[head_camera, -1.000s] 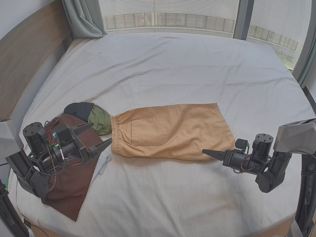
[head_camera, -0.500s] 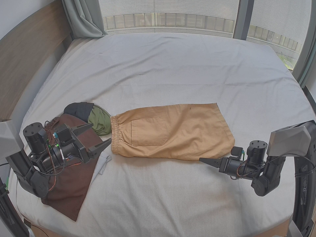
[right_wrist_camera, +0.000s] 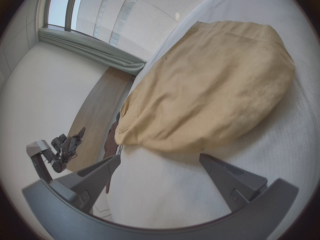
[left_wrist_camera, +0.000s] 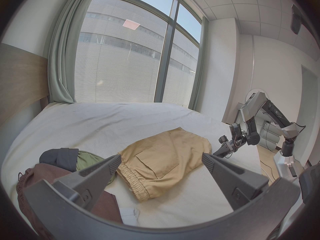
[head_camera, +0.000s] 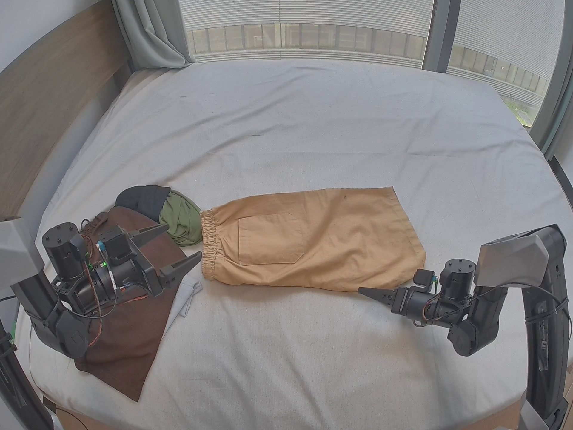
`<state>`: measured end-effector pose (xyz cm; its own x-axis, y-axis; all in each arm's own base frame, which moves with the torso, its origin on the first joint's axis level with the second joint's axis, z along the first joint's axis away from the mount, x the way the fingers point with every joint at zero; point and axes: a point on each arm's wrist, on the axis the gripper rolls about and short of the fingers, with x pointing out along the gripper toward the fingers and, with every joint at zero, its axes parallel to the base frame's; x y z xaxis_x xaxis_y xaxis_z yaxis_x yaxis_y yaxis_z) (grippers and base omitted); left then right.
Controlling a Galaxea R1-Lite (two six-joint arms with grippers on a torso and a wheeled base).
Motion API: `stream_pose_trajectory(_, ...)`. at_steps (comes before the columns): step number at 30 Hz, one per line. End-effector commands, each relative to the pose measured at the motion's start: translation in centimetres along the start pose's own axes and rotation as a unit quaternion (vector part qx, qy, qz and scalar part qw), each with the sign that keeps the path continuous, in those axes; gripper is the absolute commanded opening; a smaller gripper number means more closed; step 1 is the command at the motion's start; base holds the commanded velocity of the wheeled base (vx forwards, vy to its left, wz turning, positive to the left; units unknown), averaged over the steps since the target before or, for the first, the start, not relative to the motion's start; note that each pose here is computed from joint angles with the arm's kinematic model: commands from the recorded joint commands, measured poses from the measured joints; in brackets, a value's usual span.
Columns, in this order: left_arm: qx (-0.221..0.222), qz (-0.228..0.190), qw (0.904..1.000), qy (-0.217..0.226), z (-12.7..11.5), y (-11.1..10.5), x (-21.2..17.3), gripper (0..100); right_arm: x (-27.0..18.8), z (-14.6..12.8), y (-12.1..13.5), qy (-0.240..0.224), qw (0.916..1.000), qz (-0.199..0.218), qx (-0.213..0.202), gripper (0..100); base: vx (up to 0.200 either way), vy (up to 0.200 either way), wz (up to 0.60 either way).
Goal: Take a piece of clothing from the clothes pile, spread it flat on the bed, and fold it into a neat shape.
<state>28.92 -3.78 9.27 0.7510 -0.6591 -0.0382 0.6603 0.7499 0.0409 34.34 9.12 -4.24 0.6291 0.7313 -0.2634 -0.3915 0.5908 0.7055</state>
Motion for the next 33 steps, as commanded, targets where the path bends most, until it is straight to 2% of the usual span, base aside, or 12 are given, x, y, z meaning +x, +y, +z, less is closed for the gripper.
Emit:
stream_pose_trajectory(1, 0.0, -0.001, 1.0, 0.0, 0.0, 0.0, 0.1, 100, 1.7, 0.0, -1.0, -0.024, 0.9995, -0.02, -0.006, 100, 0.0, 0.0, 0.0)
stream_pose_trajectory(5, -0.001, 0.0, 1.0, 0.001, -0.1, 0.0, 0.0, 100, 3.2, -0.1, -1.4, -0.046, 0.9983, -0.032, -0.011, 100, 0.0, 0.0, 0.0)
stream_pose_trajectory(10, -0.001, 0.0, 1.0, 0.001, -0.1, 0.0, 0.0, 100, 4.0, 0.1, -1.2, -0.053, 0.9983, -0.022, -0.011, 100, 0.0, 0.0, 0.0)
stream_pose_trajectory(17, -0.001, -0.001, 1.0, 0.001, -0.1, 0.0, 0.1, 100, 4.6, 0.4, -0.5, -0.058, 0.9983, -0.008, 0.009, 100, 0.0, 0.0, 0.0)
stream_pose_trajectory(27, -0.001, -0.001, 1.0, 0.002, -0.2, 0.0, 0.1, 100, 5.0, 0.2, -0.4, -0.06, 0.9981, -0.01, 0.009, 100, 0.0, 0.0, 0.0)
stream_pose_trajectory(28, -0.001, -0.001, 1.0, 0.002, -0.2, 0.0, 0.1, 100, 5.0, 0.2, -0.4, -0.06, 0.9981, -0.01, 0.009, 0, 0.0, 0.0, 0.0)
stream_pose_trajectory(33, -0.002, -0.001, 1.0, 0.003, -0.2, 0.0, 0.1, 100, 4.9, 0.2, -0.5, -0.061, 0.9981, -0.011, 0.009, 0, 0.0, 0.0, 0.0)
